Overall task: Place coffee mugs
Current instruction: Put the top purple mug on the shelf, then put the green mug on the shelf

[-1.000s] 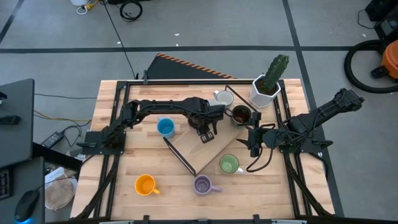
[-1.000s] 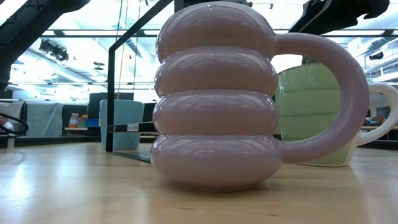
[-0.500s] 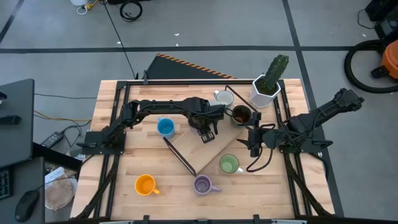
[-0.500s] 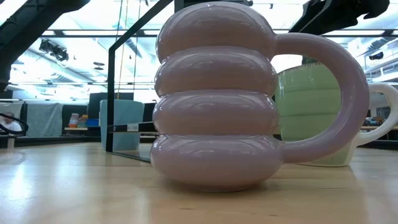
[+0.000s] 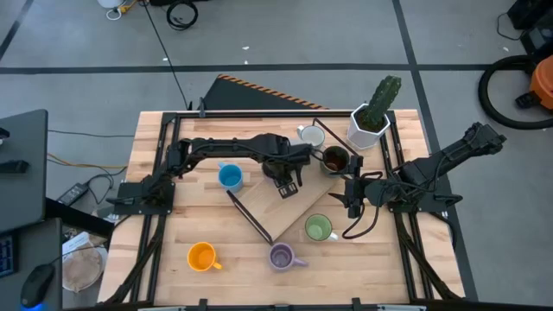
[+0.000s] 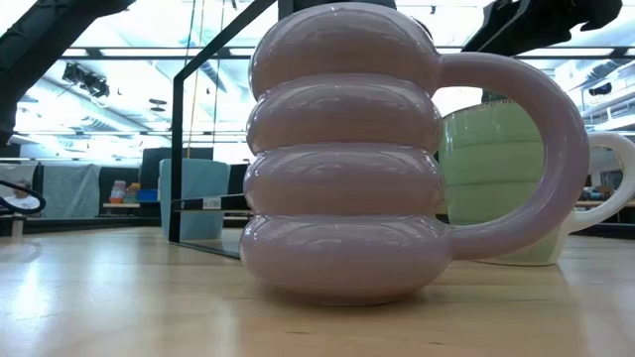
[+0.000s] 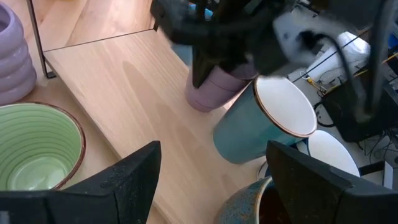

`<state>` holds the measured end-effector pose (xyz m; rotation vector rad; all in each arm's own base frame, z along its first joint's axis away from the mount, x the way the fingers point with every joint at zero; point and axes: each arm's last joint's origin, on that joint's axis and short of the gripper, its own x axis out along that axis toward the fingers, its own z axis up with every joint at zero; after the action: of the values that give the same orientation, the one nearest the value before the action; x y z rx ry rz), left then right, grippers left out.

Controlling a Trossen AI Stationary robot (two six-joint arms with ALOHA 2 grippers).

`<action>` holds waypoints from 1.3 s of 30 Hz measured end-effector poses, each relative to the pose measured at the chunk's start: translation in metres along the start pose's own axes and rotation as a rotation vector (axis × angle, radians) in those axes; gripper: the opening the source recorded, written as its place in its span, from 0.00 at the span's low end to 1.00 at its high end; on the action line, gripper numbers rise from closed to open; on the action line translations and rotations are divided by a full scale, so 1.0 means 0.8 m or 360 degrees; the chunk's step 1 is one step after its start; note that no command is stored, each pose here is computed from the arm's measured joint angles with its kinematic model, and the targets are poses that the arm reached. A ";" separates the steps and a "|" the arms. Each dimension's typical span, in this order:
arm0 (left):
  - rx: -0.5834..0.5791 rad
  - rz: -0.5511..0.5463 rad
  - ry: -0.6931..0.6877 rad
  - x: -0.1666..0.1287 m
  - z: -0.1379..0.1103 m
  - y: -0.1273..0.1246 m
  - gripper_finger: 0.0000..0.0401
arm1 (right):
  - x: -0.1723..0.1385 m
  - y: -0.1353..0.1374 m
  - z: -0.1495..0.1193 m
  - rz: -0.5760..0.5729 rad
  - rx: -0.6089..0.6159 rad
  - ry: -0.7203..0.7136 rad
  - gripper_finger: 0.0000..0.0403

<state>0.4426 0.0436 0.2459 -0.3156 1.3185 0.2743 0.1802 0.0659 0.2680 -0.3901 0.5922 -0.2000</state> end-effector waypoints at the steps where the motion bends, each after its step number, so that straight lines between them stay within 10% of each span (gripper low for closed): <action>1: 0.0000 -0.0004 -0.0012 -0.005 -0.001 0.000 0.25 | 0.000 0.000 0.000 0.0000 0.0000 0.0001 0.74; 39: 0.0701 0.0110 -0.0618 -0.119 -0.040 -0.009 0.19 | -0.005 0.030 0.006 0.0311 0.0068 0.0019 0.74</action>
<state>0.3944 0.0231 0.3321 0.1517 0.9725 0.0896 0.1818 0.0903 0.2636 -0.2877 0.6327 -0.0276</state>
